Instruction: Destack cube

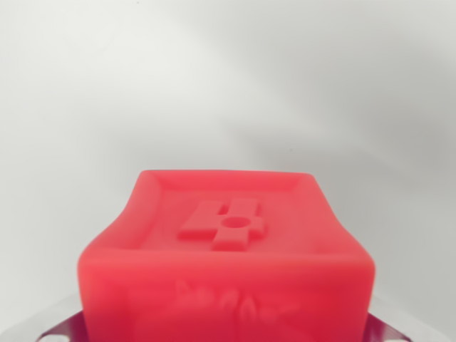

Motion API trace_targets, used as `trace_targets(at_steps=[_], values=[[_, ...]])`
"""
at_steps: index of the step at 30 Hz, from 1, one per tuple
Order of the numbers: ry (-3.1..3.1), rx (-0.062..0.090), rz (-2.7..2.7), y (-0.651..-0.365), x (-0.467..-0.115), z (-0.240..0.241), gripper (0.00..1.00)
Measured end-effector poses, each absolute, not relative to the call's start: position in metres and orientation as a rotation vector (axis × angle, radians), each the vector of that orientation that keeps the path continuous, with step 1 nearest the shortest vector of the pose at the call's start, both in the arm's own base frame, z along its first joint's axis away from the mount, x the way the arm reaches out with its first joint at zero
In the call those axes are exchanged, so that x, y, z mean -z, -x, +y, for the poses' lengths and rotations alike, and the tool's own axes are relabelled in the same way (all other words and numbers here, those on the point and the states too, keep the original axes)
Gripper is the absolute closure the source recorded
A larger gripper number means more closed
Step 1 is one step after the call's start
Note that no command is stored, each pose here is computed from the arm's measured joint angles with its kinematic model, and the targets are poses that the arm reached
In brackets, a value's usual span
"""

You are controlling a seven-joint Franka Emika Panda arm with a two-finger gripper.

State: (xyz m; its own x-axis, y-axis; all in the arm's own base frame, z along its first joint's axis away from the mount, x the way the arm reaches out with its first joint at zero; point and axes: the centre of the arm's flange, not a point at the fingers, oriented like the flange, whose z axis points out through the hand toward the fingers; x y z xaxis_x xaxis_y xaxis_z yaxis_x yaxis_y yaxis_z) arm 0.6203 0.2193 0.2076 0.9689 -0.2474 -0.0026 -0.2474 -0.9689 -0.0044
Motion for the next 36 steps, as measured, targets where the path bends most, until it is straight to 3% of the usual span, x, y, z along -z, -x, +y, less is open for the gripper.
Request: trace_targets(at_steps=[7,36], values=[[3.115,-0.014,0.393,-0.620,-0.181,0.218,1.00],[3.114,-0.011,0.393,-0.620,-0.123,0.218,1.00]])
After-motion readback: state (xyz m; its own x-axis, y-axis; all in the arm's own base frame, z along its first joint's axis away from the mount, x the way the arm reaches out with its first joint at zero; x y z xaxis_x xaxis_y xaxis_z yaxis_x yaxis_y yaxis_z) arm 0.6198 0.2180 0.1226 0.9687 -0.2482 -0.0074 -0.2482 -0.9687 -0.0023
